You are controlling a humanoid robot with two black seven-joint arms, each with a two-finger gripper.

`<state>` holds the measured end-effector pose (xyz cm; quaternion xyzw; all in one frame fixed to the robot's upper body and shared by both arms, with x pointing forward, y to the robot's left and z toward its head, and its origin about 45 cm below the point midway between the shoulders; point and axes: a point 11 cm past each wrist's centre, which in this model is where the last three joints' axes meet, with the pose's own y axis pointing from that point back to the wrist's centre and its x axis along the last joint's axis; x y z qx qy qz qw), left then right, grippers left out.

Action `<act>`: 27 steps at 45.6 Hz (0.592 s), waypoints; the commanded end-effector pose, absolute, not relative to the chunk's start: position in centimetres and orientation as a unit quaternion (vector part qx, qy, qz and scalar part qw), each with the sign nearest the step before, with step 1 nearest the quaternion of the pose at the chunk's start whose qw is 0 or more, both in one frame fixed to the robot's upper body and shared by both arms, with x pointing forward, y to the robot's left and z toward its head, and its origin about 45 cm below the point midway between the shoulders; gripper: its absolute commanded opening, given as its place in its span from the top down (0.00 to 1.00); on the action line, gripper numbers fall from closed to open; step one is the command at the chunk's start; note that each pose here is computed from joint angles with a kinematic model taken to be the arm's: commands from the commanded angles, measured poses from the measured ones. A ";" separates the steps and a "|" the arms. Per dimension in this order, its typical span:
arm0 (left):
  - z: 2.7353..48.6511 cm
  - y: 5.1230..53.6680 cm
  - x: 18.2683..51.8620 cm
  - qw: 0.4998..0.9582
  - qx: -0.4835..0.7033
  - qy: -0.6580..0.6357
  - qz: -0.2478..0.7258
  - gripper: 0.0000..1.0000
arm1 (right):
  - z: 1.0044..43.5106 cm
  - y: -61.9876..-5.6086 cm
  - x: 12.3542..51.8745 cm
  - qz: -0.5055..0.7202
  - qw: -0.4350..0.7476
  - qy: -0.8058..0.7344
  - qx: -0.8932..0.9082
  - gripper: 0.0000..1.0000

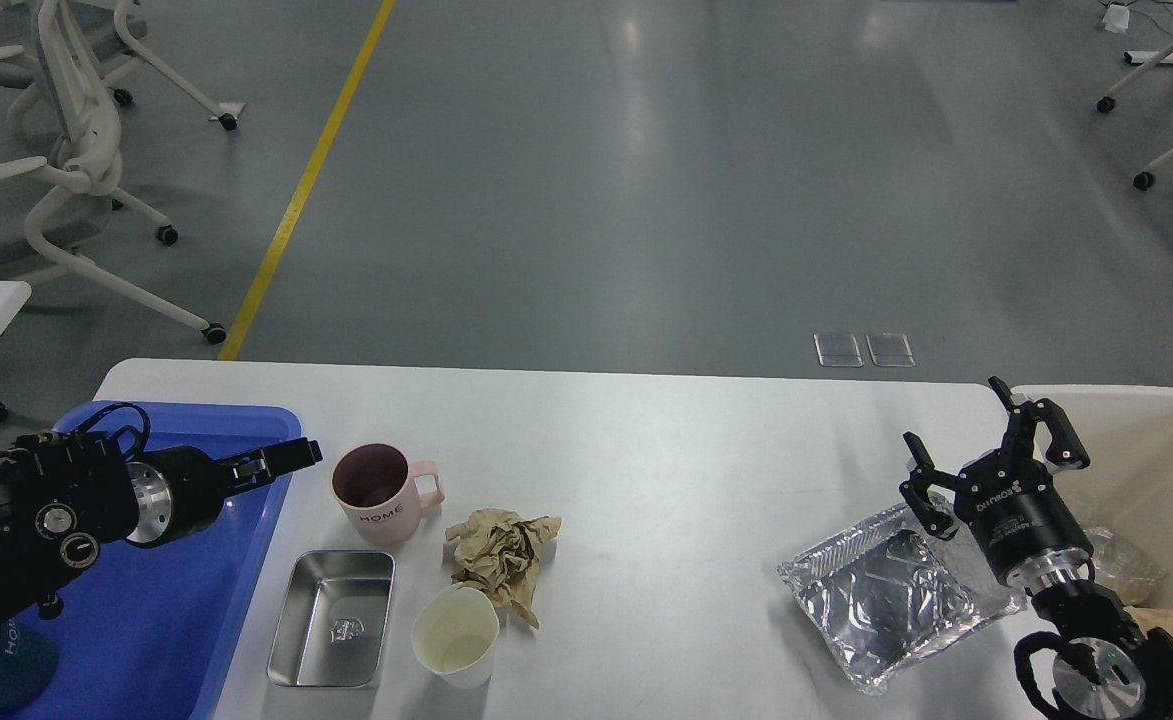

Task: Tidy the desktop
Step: 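Reach the left gripper toward the pink mug and grasp it, then lift the pink mug and lower it into the blue tray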

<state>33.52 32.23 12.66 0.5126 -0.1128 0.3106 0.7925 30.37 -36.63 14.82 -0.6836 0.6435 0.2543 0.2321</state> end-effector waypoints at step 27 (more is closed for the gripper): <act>9.3 28.8 32.2 0.830 0.481 -0.105 0.263 0.94 | 14.7 -36.8 30.3 0.254 0.230 0.646 -0.682 0.00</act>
